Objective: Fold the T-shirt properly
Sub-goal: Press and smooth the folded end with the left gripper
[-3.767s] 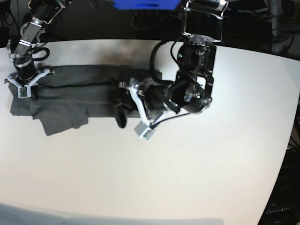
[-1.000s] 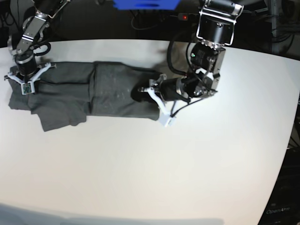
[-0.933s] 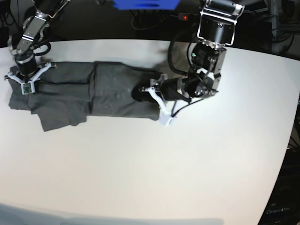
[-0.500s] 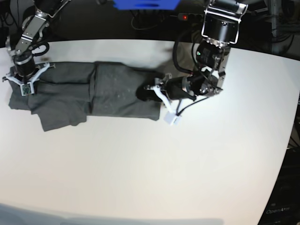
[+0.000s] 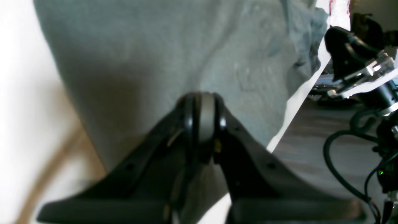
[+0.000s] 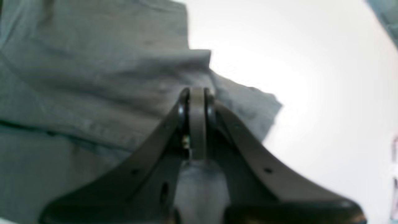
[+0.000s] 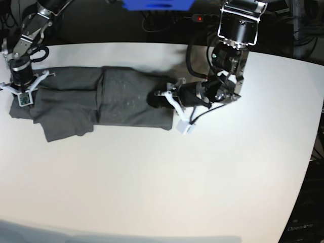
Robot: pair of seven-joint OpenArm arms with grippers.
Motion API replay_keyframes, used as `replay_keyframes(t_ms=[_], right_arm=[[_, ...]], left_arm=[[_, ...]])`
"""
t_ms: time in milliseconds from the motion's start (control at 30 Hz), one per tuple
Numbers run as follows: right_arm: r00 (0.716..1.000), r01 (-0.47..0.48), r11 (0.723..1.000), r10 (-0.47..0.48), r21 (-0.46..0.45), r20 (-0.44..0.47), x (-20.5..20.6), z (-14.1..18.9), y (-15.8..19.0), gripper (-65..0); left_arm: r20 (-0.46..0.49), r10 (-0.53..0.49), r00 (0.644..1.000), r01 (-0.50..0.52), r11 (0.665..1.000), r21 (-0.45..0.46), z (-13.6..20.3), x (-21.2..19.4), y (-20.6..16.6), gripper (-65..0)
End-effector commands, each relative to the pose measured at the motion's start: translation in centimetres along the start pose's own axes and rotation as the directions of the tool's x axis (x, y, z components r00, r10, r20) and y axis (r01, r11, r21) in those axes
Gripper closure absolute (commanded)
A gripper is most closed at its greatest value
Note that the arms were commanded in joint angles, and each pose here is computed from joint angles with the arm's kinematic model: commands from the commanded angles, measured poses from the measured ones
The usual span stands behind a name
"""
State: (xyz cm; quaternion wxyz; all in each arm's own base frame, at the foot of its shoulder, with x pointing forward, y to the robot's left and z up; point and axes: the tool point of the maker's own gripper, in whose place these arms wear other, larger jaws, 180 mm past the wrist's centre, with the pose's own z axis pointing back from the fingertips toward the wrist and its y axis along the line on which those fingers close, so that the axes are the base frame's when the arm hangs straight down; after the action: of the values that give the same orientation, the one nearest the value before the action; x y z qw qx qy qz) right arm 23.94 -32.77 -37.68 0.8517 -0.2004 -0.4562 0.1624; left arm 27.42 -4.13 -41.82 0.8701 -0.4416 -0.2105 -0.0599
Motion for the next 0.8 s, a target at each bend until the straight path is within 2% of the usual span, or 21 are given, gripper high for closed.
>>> replay_keyframes(t_ms=[0, 167, 300, 367, 433, 533, 667, 767], right_arm=[[0.999, -0.018, 0.999, 0.020, -0.031, 0.050, 1.5, 0.4, -1.2, -1.6], [0.996, -0.051, 0.997, 0.056, -0.064, 0.074, 2.8, 1.2, -2.2, -1.7], [0.994, -0.074, 0.995, 0.080, -0.073, 0.075, 3.0, 2.1, -2.3, -8.3], [0.994, -0.071, 0.994, 0.078, -0.078, 0.083, 3.3, 2.3, -2.3, -11.0], [0.994, -0.070, 0.995, 0.075, -0.074, 0.079, 3.1, 2.4, -2.1, -12.9], [0.994, -0.071, 0.995, 0.076, -0.071, 0.074, 2.9, 2.5, -2.0, -13.1], [0.994, -0.071, 0.995, 0.076, -0.072, 0.074, 3.0, 2.5, -2.0, -13.1], [0.994, -0.073, 0.995, 0.078, -0.072, 0.075, 3.0, 2.5, -2.0, -12.2]], left_arm=[[0.050, -0.030, 0.998, 0.031, 0.999, -0.034, 0.1, 2.0, -1.3, -2.5], [0.054, -0.032, 0.998, 0.034, 0.999, -0.038, 0.2, 2.1, -1.5, -2.5], [0.050, -0.026, 0.998, 0.028, 0.998, -0.047, 0.2, 2.0, -1.7, -2.5], [0.039, -0.012, 0.999, 0.015, 0.997, -0.077, 0.4, 1.9, -2.2, -2.5], [0.068, -0.025, 0.997, 0.033, 0.992, -0.120, 1.1, 3.0, -3.6, -2.5], [0.115, -0.044, 0.992, 0.061, 0.987, -0.146, 2.8, 4.1, -4.9, -2.4], [0.141, 0.034, 0.989, -0.013, 0.988, -0.151, 3.7, 5.1, -5.7, -2.4], [0.145, 0.043, 0.988, -0.021, 0.988, -0.150, 3.6, 5.5, -5.8, -2.4]])
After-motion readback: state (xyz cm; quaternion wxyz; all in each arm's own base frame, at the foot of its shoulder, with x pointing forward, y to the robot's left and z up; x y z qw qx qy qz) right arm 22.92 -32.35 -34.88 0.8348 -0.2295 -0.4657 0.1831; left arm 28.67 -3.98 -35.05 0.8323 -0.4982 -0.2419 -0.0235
